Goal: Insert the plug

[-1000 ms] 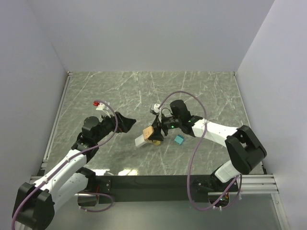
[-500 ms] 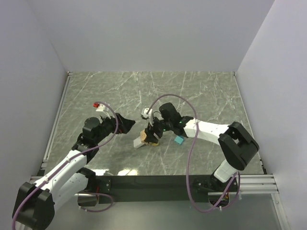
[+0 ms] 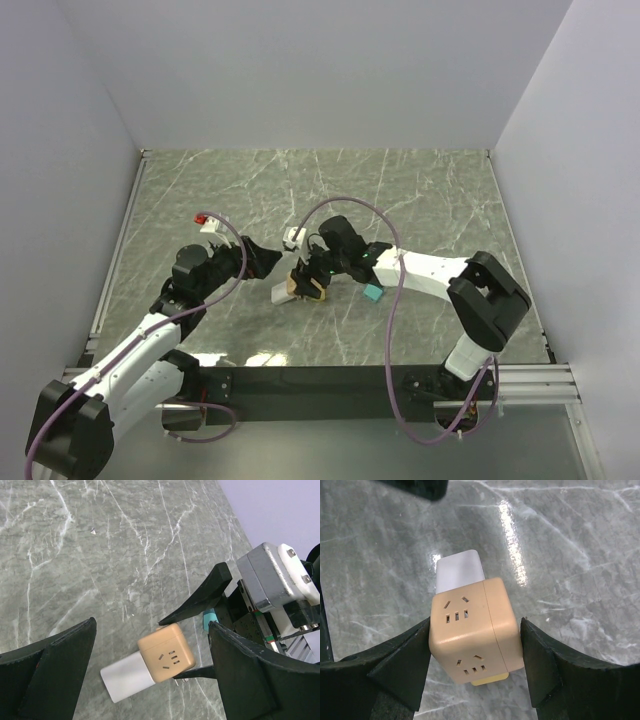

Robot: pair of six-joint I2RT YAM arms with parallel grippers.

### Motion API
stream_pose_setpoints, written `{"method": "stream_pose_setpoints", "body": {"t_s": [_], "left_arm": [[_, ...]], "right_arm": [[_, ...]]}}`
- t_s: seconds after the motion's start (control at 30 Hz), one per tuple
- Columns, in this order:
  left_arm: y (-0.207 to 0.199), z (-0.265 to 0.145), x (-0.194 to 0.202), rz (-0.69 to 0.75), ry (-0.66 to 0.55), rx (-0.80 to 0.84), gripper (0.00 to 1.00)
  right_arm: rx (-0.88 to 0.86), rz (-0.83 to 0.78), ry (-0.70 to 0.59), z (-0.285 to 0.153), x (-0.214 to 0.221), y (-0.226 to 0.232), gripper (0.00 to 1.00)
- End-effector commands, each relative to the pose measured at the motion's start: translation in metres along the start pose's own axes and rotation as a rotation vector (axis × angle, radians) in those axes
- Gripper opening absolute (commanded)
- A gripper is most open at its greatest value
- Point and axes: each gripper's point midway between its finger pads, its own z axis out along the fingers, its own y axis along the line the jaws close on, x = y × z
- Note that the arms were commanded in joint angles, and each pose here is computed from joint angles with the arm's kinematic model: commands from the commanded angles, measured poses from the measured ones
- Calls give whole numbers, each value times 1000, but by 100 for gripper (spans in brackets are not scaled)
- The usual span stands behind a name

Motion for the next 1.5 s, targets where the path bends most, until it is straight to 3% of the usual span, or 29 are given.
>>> {"method": "stream_pose_setpoints", "body": {"t_s": [0.0,0.13,0.4,0.43,0.5,0.83,0.93,1.03,1.1,1.23,1.47], "left_arm": [[-3,-1,-8,26,-38,20,99],[-4,-1,-9,27,-39,23,100],[-7,-4,-12,29,-50,31,99],[-7,-4,-11,29,-49,33,99],[-8,-4,-11,29,-47,39,99],[-12,-9,-15,35,-63,49,99],[-13,-9,-17,41,-75,50,99],[-13,-8,-25,60,-110,50,100],[-11,-8,-32,87,-142,34,99],[-14,-3,-61,141,-259,34,100],[-34,14,-78,186,-272,100,99]], "right_arm": [[29,-14,44,6,3,-5,5],[19,-15,11,3,-6,-2,32],[3,-27,-66,-7,-30,3,61],[1,-28,-76,-8,-35,4,84],[6,-39,-120,-10,-49,3,90],[84,-74,-307,-49,-101,3,95],[210,-46,-384,-79,-113,-6,95],[441,91,-408,-112,-108,-34,96],[597,243,-394,-130,-91,-53,96],[724,452,-390,-152,-57,-56,96],[846,768,-278,-150,34,-45,95]]}}
